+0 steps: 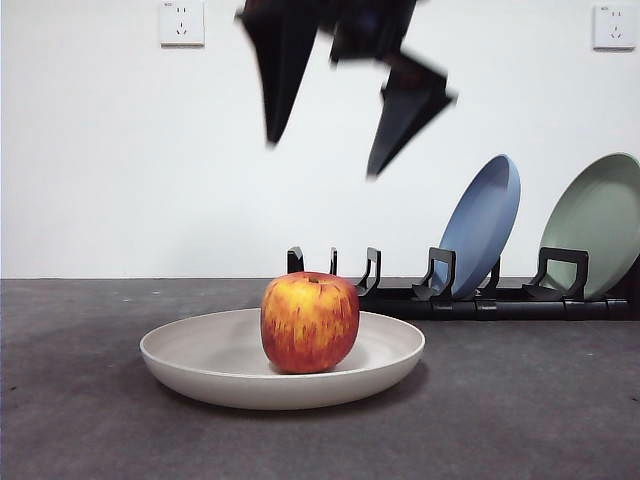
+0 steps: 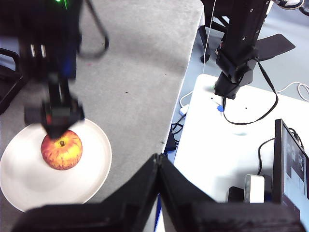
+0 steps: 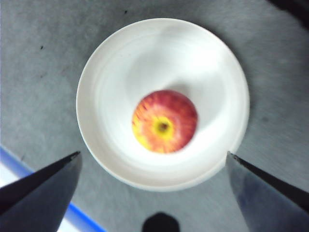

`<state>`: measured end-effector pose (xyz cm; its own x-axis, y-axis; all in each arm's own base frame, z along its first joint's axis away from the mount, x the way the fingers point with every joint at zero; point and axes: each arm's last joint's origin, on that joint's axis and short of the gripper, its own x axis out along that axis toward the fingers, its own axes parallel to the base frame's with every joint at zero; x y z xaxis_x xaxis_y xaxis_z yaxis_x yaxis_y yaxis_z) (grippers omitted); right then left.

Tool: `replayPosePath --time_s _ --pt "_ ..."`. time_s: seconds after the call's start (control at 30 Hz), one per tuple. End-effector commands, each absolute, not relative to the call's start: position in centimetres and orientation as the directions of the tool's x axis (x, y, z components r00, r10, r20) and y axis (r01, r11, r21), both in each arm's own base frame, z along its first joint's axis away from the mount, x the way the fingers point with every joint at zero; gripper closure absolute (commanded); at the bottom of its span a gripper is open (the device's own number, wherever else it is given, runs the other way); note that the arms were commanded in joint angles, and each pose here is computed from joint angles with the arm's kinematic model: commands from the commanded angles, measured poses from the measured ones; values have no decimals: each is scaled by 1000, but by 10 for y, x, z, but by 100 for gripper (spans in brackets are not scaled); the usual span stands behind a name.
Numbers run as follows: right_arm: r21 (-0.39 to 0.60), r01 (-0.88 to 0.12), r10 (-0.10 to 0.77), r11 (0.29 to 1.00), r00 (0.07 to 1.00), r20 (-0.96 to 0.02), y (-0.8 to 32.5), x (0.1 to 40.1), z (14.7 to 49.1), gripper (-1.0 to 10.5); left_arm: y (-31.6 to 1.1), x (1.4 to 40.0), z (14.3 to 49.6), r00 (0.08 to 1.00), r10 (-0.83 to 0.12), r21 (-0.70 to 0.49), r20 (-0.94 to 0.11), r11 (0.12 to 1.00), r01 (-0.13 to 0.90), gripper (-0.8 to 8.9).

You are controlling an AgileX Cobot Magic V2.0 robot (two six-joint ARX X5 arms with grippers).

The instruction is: Take the yellow plate from the plate rack,put the plate on the table,take the apple from the table,put the apple in the plate

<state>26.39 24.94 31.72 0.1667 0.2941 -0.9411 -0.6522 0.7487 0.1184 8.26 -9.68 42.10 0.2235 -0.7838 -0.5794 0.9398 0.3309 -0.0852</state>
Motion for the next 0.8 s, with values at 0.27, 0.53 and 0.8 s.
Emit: replayPosePath --time_s 0.27,0.53,0.8 --pt "43 -666 341 745 325 -882 214 227 409 547 -96 83 421 231 -781 -83 -580 339 937 821" --pt "102 -695 518 712 422 -744 159 166 470 639 -96 83 421 254 -769 -68 -587 359 931 821" --pt "181 -707 578 684 373 -726 103 103 449 688 -96 83 421 254 -769 -68 -586 359 931 821"
